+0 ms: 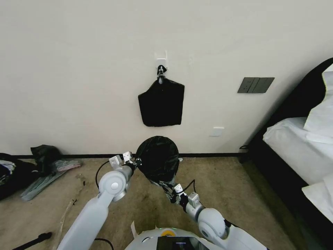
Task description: Place a trash bag onto the trash bin.
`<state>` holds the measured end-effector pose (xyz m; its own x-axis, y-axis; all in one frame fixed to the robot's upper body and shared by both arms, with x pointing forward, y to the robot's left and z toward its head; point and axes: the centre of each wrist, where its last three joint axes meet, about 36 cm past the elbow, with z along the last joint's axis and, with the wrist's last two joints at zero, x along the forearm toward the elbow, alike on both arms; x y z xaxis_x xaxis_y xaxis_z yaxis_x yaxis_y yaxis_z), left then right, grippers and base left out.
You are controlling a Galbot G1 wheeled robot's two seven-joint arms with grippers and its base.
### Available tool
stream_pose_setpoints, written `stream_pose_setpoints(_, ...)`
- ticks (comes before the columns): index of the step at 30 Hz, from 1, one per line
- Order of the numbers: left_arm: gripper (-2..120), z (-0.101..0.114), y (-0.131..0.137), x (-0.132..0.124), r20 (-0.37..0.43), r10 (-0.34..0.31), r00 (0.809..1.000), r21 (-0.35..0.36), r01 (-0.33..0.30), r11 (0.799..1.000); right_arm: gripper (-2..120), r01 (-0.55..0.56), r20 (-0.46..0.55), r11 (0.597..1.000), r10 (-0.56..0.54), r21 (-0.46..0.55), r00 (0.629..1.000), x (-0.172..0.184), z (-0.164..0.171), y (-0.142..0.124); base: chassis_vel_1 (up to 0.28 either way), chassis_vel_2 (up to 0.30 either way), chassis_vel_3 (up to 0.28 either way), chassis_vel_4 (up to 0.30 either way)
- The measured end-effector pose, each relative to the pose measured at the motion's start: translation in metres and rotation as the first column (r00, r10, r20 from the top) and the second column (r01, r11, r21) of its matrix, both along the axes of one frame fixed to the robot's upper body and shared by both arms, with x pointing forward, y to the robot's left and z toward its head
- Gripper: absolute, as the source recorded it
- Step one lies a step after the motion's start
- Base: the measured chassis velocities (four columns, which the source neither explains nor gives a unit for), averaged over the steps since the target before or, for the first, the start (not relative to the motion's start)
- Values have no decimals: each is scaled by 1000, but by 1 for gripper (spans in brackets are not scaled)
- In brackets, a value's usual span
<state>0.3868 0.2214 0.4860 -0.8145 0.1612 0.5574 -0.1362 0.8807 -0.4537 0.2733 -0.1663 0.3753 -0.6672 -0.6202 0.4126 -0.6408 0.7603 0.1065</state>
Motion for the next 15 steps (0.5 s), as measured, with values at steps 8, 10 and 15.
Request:
stream_pose_setpoints(8, 3, -7, 4, 1, 47, -6, 999, 82, 2, 997, 62, 3, 22, 999, -4, 42, 1000, -23, 38, -16, 0, 0, 0, 0)
stream_pose_setpoints(10, 3, -13, 3, -2, 67, -2, 998, 115, -6, 993, 72, 26, 14, 998, -27, 59, 1000, -25, 57, -27, 0, 0, 0, 0)
stream_pose_setpoints(15, 3, -21, -3, -9, 91, -8, 996, 155, -6, 988, 86, 58, -9, 995, -57, 86, 998, -23, 86, -35, 0, 0, 0, 0)
